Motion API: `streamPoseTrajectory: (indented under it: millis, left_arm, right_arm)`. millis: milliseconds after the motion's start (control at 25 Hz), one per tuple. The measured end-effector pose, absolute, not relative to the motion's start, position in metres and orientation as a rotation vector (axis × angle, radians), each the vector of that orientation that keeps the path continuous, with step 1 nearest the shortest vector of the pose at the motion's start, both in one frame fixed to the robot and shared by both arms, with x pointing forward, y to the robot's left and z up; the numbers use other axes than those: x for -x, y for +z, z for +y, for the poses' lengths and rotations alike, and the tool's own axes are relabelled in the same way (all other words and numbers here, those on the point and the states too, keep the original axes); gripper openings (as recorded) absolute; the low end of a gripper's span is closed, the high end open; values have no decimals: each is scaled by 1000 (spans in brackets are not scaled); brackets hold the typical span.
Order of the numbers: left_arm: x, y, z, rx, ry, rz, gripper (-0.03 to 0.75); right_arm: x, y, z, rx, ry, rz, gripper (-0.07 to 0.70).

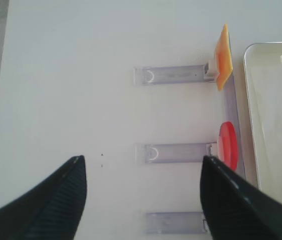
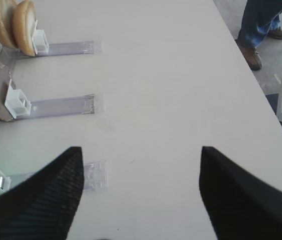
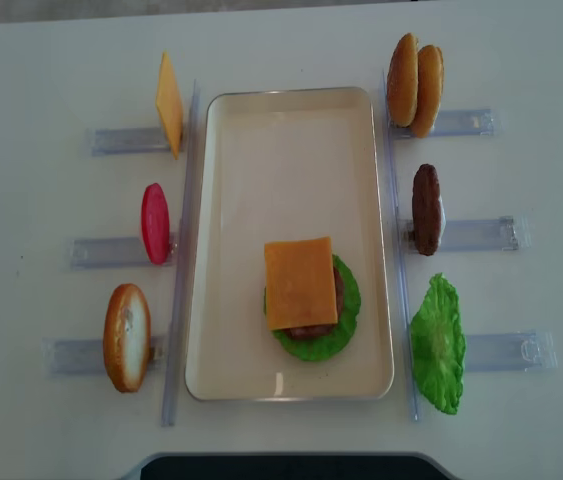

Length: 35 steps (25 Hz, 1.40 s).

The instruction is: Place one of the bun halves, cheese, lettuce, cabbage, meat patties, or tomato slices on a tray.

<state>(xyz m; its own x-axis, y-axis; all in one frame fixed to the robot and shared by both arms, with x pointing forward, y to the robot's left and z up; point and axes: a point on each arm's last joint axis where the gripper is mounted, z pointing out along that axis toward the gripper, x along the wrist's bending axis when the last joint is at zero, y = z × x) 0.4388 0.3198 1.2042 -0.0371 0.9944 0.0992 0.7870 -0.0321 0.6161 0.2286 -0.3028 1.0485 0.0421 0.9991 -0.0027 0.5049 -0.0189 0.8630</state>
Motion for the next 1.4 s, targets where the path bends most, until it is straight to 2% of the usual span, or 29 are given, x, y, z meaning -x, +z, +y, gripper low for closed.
streamPoseTrajectory:
  millis: [120,240,560,960,1400]
  left_arm:
    - [-402,1207,317,-1855,804,1825,537]
    - [-368,1198,315,-1860,834,1791,537]
    - [-290,1150,309,-1819,895,1722,537]
    - [-246,1089,298,-1726,906,1581,537]
    - [-227,1051,291,-1687,948,1460,526]
  right_arm:
    - [-229,1049,-303,-1613,885,1549,469]
    - [-229,1049,-303,-1613,885,1549,469]
    - [-229,1049,-303,-1613,885,1549,469]
    - [-229,1049,-303,-1613,885,1549,469]
    - [-229,1049,-303,-1613,885,1549,469]
